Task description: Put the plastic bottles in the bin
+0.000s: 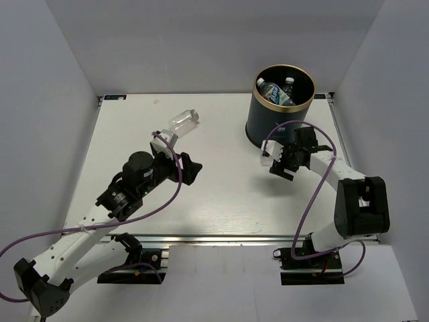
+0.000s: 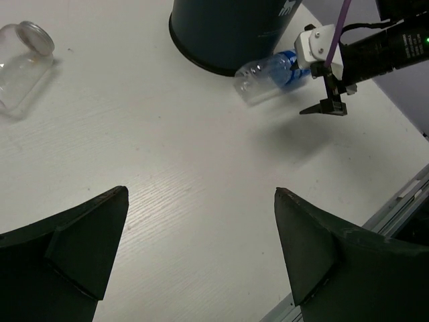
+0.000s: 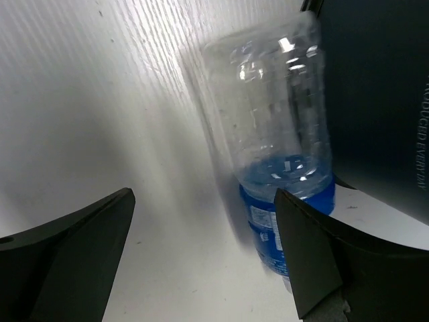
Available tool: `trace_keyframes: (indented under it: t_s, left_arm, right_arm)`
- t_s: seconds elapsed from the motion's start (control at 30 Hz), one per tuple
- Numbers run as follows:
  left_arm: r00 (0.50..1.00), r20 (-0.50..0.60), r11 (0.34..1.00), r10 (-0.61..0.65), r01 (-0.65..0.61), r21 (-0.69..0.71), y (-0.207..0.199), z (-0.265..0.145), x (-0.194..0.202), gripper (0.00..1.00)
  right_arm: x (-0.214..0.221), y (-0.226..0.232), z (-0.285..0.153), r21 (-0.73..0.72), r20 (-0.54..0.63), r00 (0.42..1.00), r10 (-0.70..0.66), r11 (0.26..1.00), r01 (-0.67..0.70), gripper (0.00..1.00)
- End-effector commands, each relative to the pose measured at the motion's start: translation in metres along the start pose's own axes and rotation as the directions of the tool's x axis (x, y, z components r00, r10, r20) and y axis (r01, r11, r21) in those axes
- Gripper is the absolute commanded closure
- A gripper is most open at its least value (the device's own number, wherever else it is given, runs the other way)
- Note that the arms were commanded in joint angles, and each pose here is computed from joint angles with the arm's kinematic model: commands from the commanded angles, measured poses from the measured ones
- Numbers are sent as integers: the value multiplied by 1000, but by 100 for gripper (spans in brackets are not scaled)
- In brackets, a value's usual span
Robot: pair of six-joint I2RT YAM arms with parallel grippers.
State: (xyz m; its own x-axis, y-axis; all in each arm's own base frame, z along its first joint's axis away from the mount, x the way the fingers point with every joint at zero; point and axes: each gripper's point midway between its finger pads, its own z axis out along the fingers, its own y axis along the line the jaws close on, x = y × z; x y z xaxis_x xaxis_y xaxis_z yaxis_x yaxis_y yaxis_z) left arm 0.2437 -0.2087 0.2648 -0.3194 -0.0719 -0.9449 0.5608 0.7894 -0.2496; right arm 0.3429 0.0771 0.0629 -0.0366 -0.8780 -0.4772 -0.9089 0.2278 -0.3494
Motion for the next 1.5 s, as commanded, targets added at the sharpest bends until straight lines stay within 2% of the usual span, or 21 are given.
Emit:
trace_keyframes:
  t_s: [0.0, 0.13, 0.17, 0.33, 0.47, 0.53, 0.57, 0.6, 0.8, 0.93, 1.03, 1.17, 1.23, 1.33, 1.47]
  left_arm:
    - [999, -39, 1000, 26, -26, 8, 2, -6, 14, 0]
    - [998, -52, 999, 26, -25, 25, 0, -6, 19, 0]
    - [998, -52, 999, 26, -25, 25, 0, -6, 19, 0]
    - [999, -51, 1000, 17, -16, 25, 0, -6, 22, 0]
    - [998, -55, 999, 17, -15, 34, -2, -5, 21, 0]
    - [999, -44, 999, 17, -16, 36, -2, -4, 19, 0]
    - [999, -44, 999, 17, -16, 36, -2, -4, 19, 0]
    - [999, -36, 999, 17, -16, 38, -3, -4, 16, 0]
    - [999, -39, 999, -2, 4, 47, -5, -4, 17, 0]
    - [999, -31, 998, -13, 15, 58, -7, -8, 17, 0]
    - [1000, -27, 998, -13, 14, 59, -8, -12, 15, 0]
    - [1000, -27, 999, -13, 14, 49, -5, -22, 18, 0]
    - [999, -35, 999, -22, 24, 47, -5, -24, 22, 0]
    - [999, -47, 999, -22, 24, 34, -2, -27, 25, 0]
    - [999, -48, 999, -23, 24, 24, 0, -32, 26, 0]
  right_arm:
    - [7, -13, 9, 32, -55, 998, -31, 999, 33, 10]
    - [16, -17, 17, 69, -116, 992, -40, 996, 48, 10]
    - [14, -29, 14, 127, -114, 992, -45, 990, 60, 10]
    - [28, -38, 16, 199, -168, 986, 12, 980, 22, 10]
    - [-2, -25, 16, 143, -12, 1000, -6, 990, 7, 13]
    - [-22, -38, 0, 239, 82, 996, -30, 971, 9, 13]
    - [-24, -29, 2, 228, 113, 993, -30, 974, 3, 13]
    - [-37, -34, -9, 278, 157, 985, -76, 960, 30, 11]
    - [-37, -48, -20, 345, 102, 981, -168, 931, 123, 11]
    - [-23, -71, -17, 420, 16, 989, -148, 898, 128, 11]
    - [-17, -75, -5, 389, -30, 986, -162, 907, 160, 11]
    - [-13, -99, -6, 435, -85, 984, -157, 883, 179, 11]
    - [-8, -91, 9, 376, -92, 982, -164, 907, 187, 11]
    - [-9, -98, 15, 374, -93, 983, -158, 909, 182, 11]
    - [-7, -78, 34, 270, -79, 982, -170, 945, 185, 11]
